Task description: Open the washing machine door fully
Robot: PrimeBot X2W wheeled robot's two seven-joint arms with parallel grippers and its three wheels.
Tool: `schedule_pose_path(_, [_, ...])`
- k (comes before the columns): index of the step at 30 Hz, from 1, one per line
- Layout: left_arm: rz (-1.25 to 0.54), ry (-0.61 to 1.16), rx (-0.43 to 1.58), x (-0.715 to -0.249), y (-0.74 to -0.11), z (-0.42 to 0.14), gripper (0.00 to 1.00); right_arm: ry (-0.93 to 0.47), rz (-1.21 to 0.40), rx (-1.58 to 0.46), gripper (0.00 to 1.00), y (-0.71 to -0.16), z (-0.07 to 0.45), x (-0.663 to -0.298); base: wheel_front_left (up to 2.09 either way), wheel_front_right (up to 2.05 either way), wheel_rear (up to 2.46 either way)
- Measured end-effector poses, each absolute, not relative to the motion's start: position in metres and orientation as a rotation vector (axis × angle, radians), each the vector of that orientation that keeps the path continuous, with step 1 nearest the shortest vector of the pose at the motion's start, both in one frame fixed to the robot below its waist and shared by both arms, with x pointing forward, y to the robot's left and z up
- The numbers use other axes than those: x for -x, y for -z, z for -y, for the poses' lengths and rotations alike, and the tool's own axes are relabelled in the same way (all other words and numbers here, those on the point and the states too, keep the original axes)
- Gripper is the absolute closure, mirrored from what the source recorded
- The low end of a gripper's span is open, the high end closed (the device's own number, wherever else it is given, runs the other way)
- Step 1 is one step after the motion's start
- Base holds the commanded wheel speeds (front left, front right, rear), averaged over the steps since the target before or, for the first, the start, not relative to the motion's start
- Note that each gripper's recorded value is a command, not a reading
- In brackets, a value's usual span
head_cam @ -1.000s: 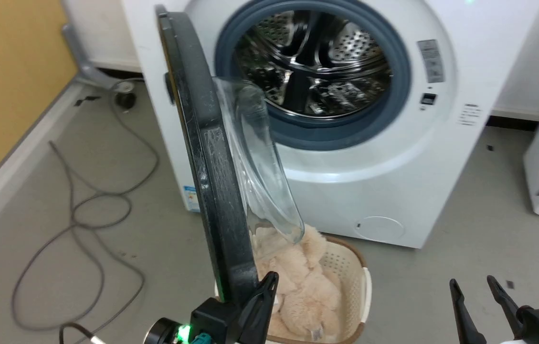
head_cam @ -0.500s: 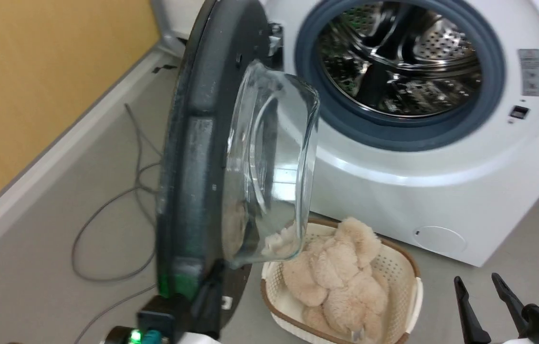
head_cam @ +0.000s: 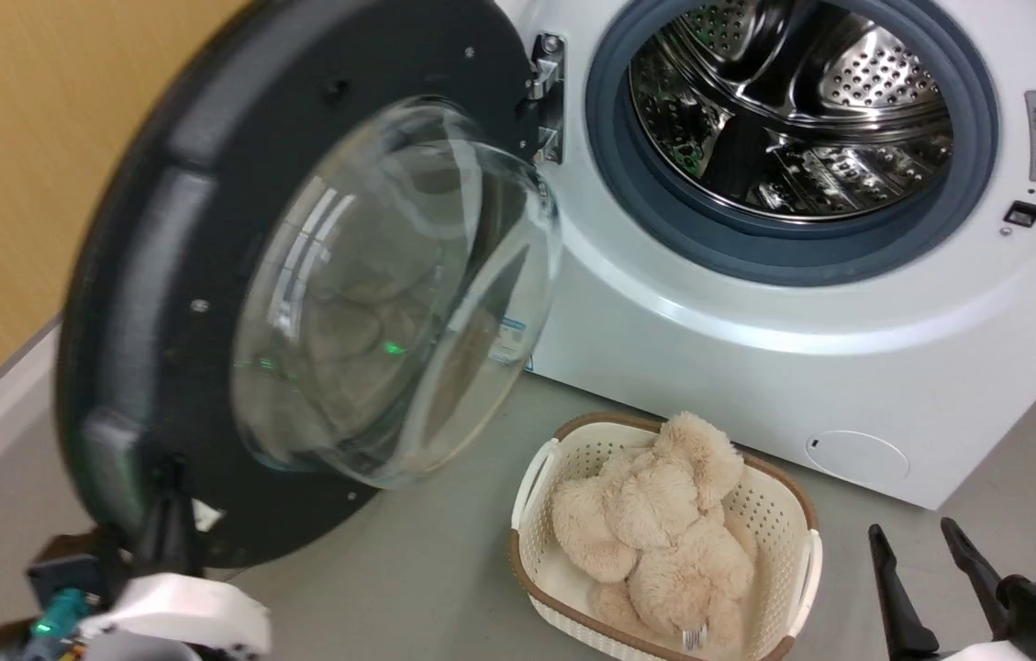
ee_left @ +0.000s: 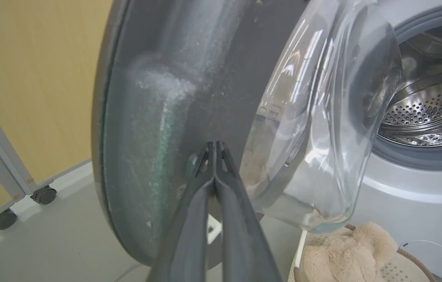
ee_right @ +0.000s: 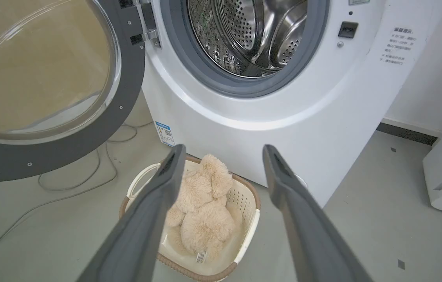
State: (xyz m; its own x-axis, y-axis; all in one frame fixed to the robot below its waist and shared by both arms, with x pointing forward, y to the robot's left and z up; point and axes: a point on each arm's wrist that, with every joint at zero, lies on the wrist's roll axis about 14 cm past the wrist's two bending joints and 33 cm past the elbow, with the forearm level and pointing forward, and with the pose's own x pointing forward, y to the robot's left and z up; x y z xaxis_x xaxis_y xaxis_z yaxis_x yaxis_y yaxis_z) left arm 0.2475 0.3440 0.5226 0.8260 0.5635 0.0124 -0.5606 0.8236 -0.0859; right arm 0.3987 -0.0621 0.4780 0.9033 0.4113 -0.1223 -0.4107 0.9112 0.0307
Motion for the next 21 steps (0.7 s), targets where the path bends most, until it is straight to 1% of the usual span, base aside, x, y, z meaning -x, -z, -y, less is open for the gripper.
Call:
schedule_pose_path(9, [0.054, -0.683, 0.035, -0.255, -0.520, -0.406, 1.00, -0.395, -0.140, -0.007, 0.00, -0.474, 0.073, -0.397, 0.00, 0.00, 0.00])
schedule_pose_path(10, [0.050, -0.706, 0.033, -0.258, -0.519, -0.421, 1.00, -0.389, -0.143, -0.008, 0.00, -0.473, 0.075, -0.396, 0.00, 0.00, 0.00])
schedule_pose_path(17, [0.032, -0.740, 0.036, -0.257, -0.514, -0.440, 1.00, -0.378, -0.137, -0.008, 0.00, -0.476, 0.079, -0.394, 0.00, 0.00, 0.00])
schedule_pose_path(21, [0.047, -0.732, 0.025, -0.257, -0.517, -0.436, 1.00, -0.371, -0.132, -0.011, 0.00, -0.477, 0.081, -0.393, 0.00, 0.00, 0.00])
